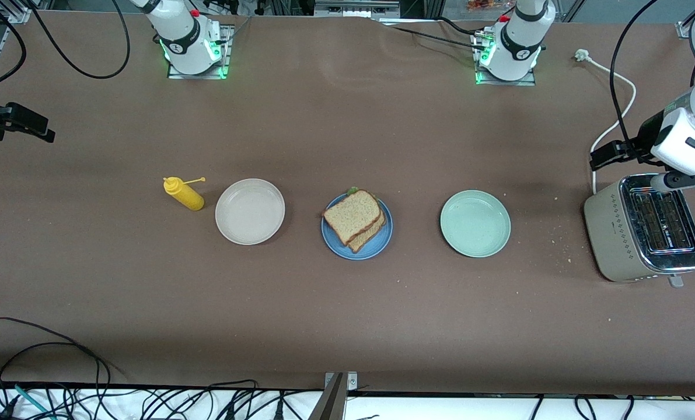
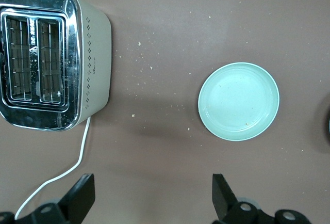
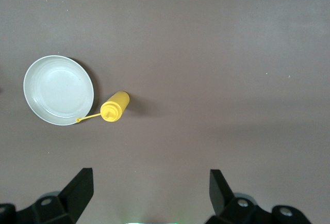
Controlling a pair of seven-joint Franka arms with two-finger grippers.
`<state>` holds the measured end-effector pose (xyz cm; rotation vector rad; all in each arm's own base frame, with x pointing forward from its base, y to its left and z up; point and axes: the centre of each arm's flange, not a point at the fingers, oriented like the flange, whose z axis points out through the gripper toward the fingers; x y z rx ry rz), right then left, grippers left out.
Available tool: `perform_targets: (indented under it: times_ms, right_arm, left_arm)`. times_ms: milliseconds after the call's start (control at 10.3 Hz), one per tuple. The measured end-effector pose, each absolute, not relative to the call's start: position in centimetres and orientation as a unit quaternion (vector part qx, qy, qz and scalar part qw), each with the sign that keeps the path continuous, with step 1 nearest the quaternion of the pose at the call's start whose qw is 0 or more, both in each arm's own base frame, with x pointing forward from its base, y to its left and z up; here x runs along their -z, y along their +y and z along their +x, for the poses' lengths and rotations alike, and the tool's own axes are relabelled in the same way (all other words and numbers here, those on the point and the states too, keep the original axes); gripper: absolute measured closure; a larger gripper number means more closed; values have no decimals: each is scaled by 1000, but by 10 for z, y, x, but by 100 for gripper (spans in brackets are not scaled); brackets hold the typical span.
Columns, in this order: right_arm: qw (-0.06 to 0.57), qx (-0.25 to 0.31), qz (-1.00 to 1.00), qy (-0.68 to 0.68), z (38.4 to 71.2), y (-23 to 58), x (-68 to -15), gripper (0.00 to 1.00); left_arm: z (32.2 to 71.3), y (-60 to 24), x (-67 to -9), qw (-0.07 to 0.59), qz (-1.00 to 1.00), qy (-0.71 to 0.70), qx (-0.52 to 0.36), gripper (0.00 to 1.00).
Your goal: Make sandwich in blue plate with both arms
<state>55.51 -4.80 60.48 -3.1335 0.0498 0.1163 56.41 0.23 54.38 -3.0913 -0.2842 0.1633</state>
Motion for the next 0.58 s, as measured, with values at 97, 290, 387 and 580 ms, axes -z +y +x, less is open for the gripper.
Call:
perform_targets:
  times_ms: [97,290,387,580]
  right_arm:
    - [3,-37,-999,16,555,-48,-605,0]
    - [3,-37,-999,16,555,-48,-605,0]
    - [3,-37,-999,16,555,-48,-605,0]
    - [3,-37,-999,16,555,-48,-605,0]
  left_arm:
    - [564,2,-543,17,-994,-91,-53,0]
    - [564,2,-543,17,-994,-91,-53,0]
    - [564,3,-543,17,-994,-92,-53,0]
    - [565,3,-543,17,-994,-92,-54,0]
